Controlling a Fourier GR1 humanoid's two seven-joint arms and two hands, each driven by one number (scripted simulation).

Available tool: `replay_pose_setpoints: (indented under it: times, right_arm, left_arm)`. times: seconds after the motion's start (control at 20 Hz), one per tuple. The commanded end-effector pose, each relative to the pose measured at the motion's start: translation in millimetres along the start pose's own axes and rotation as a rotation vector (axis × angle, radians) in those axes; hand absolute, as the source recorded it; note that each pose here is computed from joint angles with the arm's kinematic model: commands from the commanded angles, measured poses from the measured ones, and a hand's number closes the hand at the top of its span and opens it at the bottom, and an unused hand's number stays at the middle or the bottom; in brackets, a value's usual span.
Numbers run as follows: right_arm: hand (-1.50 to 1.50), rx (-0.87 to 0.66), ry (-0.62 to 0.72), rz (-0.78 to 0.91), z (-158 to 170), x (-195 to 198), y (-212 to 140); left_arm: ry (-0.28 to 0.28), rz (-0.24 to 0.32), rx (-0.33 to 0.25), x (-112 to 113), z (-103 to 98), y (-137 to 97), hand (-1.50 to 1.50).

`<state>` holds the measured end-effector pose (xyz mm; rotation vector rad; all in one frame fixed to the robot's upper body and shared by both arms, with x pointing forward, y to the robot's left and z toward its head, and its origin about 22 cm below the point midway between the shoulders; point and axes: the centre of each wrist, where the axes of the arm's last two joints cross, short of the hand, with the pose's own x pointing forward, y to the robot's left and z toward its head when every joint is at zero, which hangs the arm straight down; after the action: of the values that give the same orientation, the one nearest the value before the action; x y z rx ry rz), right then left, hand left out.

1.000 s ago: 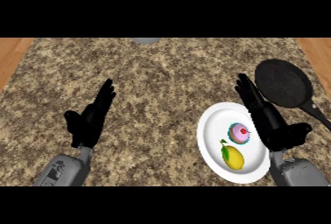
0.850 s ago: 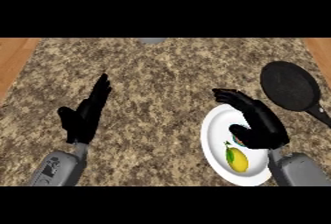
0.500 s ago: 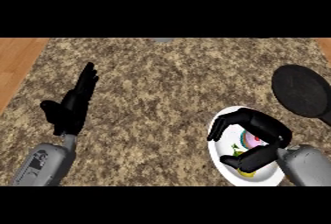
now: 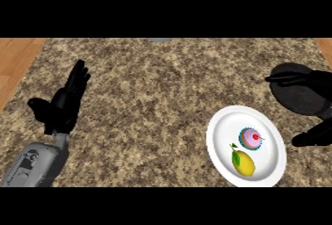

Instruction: Pick the cupcake from the plate and place it in the pan

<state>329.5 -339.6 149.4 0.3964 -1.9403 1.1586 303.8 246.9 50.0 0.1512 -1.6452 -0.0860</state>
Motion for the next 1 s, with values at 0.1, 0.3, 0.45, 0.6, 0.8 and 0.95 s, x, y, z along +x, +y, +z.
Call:
replay_pose_setpoints:
  times: [0.1,0.3,0.45,0.6,0.8,0.95]
  right_arm:
    - [-1.5,0.269,-0.027,0.183,3.2,42.7,-52.4]
    - [-1.5,0.339,-0.011,0.248,-2.0,50.6,-66.5]
    - [-1.5,0.355,-0.072,0.294,-7.0,50.2,-67.4]
    - [-1.5,0.345,-0.111,0.35,-20.6,48.2,-73.3]
    - [-1.5,0.415,-0.106,0.317,-31.5,30.2,-54.6]
    - [-1.5,0.478,-0.109,0.253,-25.0,28.3,-42.9]
  left_arm:
    - [0.003,-0.007,-0.005,3.0,-2.3,7.6,0.0]
    - [0.0,-0.001,-0.009,13.2,-12.1,10.8,0.0]
    - [0.017,-0.001,0.007,0.0,-1.3,-5.2,0.0]
    - [0.004,-0.005,0.011,-1.5,-3.2,8.3,0.0]
    - [0.006,-0.016,0.007,-2.4,-10.1,4.5,0.0]
    - [0.034,-0.006,0.019,-15.6,6.4,9.4,0.0]
